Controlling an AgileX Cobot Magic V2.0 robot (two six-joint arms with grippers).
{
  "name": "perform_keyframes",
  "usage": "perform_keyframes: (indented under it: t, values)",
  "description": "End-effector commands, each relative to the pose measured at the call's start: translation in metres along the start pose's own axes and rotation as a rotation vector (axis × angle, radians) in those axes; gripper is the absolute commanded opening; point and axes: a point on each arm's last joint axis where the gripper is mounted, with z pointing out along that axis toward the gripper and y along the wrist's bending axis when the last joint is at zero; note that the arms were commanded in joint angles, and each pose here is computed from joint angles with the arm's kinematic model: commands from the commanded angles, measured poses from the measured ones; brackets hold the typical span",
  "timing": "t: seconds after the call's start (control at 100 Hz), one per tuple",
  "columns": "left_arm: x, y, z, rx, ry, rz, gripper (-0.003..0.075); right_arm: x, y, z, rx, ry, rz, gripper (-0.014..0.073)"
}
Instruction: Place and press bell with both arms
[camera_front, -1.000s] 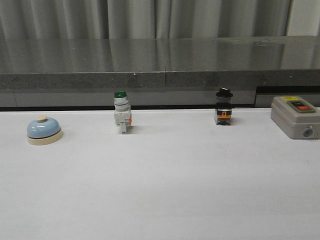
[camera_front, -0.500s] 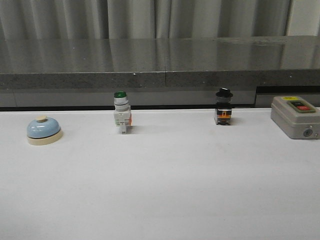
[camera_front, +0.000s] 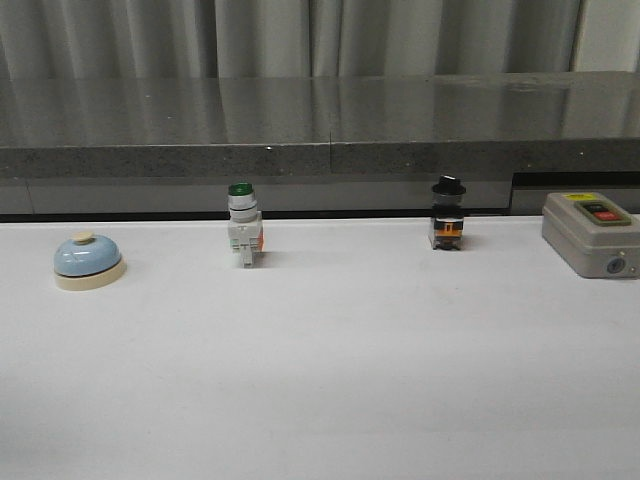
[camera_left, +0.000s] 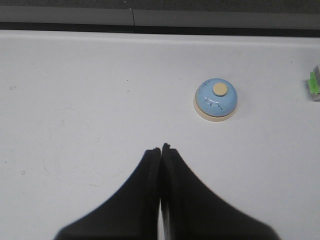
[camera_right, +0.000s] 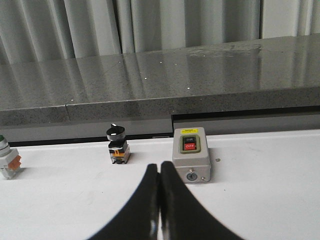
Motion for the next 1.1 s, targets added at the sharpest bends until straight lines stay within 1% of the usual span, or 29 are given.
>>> perform_keyframes:
  t: [0.0, 0.02, 0.06, 0.07, 0.09, 0.13, 0.14, 0.16, 0.17, 0.21, 0.26, 0.31, 0.34, 0.46, 0.65, 0.81, 0.91, 1.09]
  values:
    - [-0.015, -0.001, -0.009, 0.008, -0.098, -0.014, 0.0066, -0.016, 0.002, -0.003, -0.014, -0.126, -0.006, -0.0064]
    - [-0.015, 0.000, -0.009, 0.008, -0.096, -0.010, 0.0087, -0.016, 0.002, -0.003, -0.014, -0.126, -0.006, -0.0064]
    - [-0.014, 0.000, -0.009, 0.007, -0.087, -0.009, 0.0164, -0.016, 0.002, -0.003, -0.014, -0.126, -0.006, -0.0064]
    - [-0.014, 0.000, -0.009, 0.007, -0.086, -0.009, 0.0193, -0.016, 0.002, -0.003, -0.014, -0.126, -0.006, -0.0064]
    - [-0.013, 0.000, -0.009, 0.007, -0.080, -0.009, 0.0224, -0.016, 0.002, -0.003, -0.014, -0.126, -0.006, -0.0064]
    - [-0.012, 0.000, -0.009, 0.006, -0.068, -0.009, 0.0324, -0.016, 0.002, -0.003, -0.014, -0.126, -0.006, -0.0064]
    - [-0.012, 0.000, -0.009, 0.006, -0.068, -0.009, 0.0359, -0.016, 0.002, -0.003, -0.014, -0.126, -0.006, -0.0064]
    - [-0.011, 0.000, -0.009, 0.005, -0.061, -0.009, 0.0393, -0.016, 0.002, -0.003, -0.014, -0.126, -0.006, -0.0064]
    - [-0.011, 0.000, -0.009, 0.005, -0.060, -0.009, 0.0428, -0.016, 0.002, -0.003, -0.014, -0.126, -0.006, -0.0064]
    - [-0.011, 0.000, -0.009, 0.005, -0.053, -0.009, 0.0524, -0.016, 0.002, -0.003, -0.014, -0.126, -0.006, -0.0064]
    - [-0.011, 0.000, -0.009, 0.004, -0.052, -0.009, 0.0610, -0.016, 0.002, -0.003, -0.014, -0.126, -0.006, -0.0064]
    - [-0.011, 0.000, -0.009, 0.004, -0.052, -0.009, 0.0657, -0.016, 0.002, -0.003, -0.014, -0.126, -0.006, -0.0064]
    - [-0.011, 0.000, -0.009, 0.005, -0.052, -0.010, 0.0667, -0.016, 0.002, -0.003, -0.014, -0.126, -0.006, -0.0064]
    - [-0.011, -0.003, -0.008, 0.032, -0.052, -0.040, 0.0660, -0.016, 0.002, -0.003, -0.014, -0.126, -0.006, -0.0064]
    - [-0.020, -0.021, 0.009, 0.122, -0.019, 0.016, 0.0660, -0.016, 0.002, -0.003, -0.014, -0.126, -0.006, -0.0064]
    - [-0.031, -0.046, 0.037, 0.181, 0.003, 0.071, 0.0660, -0.016, 0.002, -0.003, -0.014, -0.126, -0.006, -0.0064]
    - [-0.040, -0.061, 0.061, 0.198, 0.035, 0.107, 0.0660, -0.016, 0.002, -0.003, -0.014, -0.126, -0.006, -0.0064]
    - [-0.056, -0.075, 0.102, 0.200, 0.077, 0.122, 0.0659, -0.016, 0.002, -0.003, -0.014, -0.126, -0.006, -0.0064]
